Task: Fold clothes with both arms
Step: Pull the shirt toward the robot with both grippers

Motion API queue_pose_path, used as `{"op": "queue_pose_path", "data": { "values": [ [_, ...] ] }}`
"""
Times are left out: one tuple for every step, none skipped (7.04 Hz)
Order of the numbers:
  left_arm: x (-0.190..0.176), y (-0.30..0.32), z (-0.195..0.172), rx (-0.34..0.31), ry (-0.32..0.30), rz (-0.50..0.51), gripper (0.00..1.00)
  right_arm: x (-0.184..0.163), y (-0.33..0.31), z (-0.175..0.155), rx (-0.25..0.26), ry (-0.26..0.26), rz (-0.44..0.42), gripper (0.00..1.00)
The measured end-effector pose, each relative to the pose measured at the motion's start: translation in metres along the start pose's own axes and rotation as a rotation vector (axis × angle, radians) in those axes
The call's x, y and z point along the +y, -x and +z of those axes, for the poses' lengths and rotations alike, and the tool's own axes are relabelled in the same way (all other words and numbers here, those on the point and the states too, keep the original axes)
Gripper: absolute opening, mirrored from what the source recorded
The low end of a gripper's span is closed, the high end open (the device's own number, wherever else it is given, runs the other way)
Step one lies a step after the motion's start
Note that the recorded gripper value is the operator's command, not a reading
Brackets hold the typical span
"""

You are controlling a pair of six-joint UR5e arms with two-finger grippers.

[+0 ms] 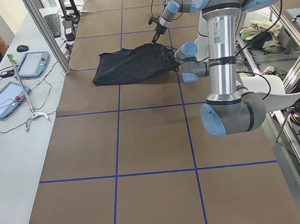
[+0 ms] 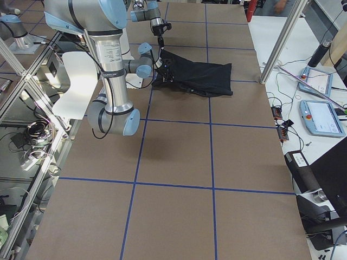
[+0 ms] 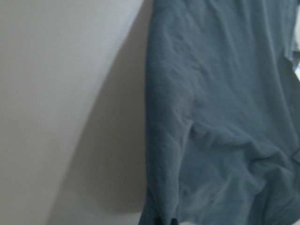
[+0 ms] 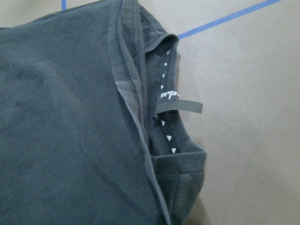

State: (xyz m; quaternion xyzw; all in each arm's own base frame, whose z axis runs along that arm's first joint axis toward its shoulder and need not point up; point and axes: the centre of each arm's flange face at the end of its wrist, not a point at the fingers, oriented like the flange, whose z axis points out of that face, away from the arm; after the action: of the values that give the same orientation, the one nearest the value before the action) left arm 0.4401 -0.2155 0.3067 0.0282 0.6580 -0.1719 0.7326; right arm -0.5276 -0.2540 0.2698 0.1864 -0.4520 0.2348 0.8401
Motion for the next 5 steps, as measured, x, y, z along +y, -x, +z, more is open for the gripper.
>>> {"op": "queue_pose_path", "data": {
  "values": [
    [0.013, -0.011, -0.021, 0.030, 0.035, -0.007, 0.00, 0.009, -0.006, -0.026, -0.030, 0.034, -0.007, 0.00],
    [0.024, -0.024, -0.047, 0.065, 0.071, -0.013, 0.00, 0.014, -0.009, -0.054, -0.065, 0.066, -0.008, 0.00],
    [0.029, -0.037, -0.067, 0.096, 0.093, -0.018, 0.00, 0.012, -0.010, -0.076, -0.096, 0.087, -0.003, 0.00],
    [0.031, -0.047, -0.075, 0.103, 0.112, -0.015, 0.00, 0.005, -0.008, -0.086, -0.112, 0.090, 0.006, 0.00],
    [0.028, -0.058, -0.074, 0.085, 0.119, -0.006, 0.00, -0.008, -0.004, -0.086, -0.120, 0.073, 0.008, 0.00]
  ]
}}
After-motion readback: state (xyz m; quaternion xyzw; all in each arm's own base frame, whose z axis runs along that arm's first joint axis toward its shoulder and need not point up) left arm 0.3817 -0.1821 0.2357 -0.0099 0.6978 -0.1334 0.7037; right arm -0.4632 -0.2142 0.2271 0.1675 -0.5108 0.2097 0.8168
